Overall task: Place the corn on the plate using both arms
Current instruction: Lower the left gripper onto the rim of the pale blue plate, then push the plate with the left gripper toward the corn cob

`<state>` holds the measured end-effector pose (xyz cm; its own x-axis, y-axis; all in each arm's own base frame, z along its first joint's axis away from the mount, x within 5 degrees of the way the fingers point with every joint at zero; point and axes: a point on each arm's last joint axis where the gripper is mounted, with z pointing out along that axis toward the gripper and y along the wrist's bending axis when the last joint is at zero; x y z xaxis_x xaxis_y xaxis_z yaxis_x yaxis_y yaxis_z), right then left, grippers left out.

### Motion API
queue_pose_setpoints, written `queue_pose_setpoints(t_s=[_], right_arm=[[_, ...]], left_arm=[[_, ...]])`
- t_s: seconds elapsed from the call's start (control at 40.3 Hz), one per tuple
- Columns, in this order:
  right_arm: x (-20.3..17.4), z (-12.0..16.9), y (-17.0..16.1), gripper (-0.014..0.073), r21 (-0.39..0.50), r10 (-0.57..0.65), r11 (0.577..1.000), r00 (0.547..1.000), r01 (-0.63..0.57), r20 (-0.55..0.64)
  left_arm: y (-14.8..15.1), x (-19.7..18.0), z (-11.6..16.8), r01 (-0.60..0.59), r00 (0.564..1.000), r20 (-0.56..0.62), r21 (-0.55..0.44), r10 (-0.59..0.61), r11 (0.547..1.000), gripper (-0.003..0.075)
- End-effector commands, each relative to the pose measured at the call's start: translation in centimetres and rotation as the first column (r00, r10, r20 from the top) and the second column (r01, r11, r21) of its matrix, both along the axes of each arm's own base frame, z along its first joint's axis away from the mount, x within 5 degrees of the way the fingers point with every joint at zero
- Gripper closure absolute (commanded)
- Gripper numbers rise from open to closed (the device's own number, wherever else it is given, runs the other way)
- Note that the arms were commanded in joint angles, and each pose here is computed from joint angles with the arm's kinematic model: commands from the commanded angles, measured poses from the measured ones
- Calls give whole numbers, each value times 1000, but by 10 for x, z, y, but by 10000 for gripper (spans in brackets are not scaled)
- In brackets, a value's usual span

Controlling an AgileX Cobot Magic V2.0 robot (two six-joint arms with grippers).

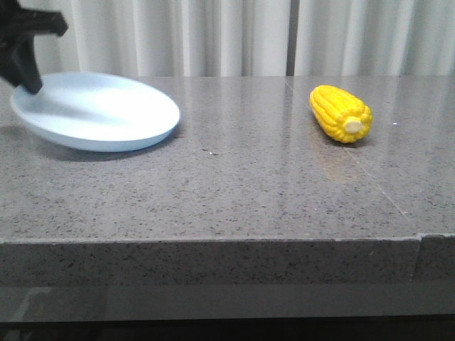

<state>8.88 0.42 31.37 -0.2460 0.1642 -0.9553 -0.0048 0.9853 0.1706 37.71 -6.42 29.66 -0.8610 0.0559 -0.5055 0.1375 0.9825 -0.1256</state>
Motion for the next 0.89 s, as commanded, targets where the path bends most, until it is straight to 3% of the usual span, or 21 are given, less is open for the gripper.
queue_pose_setpoints(t_s=[0.0, 0.149, 0.298, 0.596, 0.695, 0.819, 0.869], right_arm=[[2, 17, -1, -16, -6, -9, 1000, 995, 10, 95], [2, 17, -1, -16, -6, -9, 1000, 995, 10, 95], [2, 17, -1, -16, -6, -9, 1000, 995, 10, 95], [2, 17, -1, -16, -6, -9, 1000, 995, 10, 95], [2, 17, -1, -16, -6, -9, 1000, 995, 10, 95], [2, 17, -1, -16, -6, -9, 1000, 995, 10, 95], [2, 17, -1, -16, -6, -9, 1000, 995, 10, 95]], left_arm=[[-20, -6, 44, 40, 989, 143, -73, -30, 997, 741], [-54, -6, 47, 117, 983, 158, -114, -98, 987, 741], [-76, -1, 32, 154, 982, 130, -135, -136, 979, 741], [-88, 9, 3, 160, 986, 59, -134, -153, 978, 727], [-88, 9, 4, 160, 986, 61, -135, -153, 978, 631], [-84, 6, 14, 168, 982, 105, -101, -157, 981, 426], [-81, 4, 22, 174, 978, 132, -69, -164, 982, 394]])
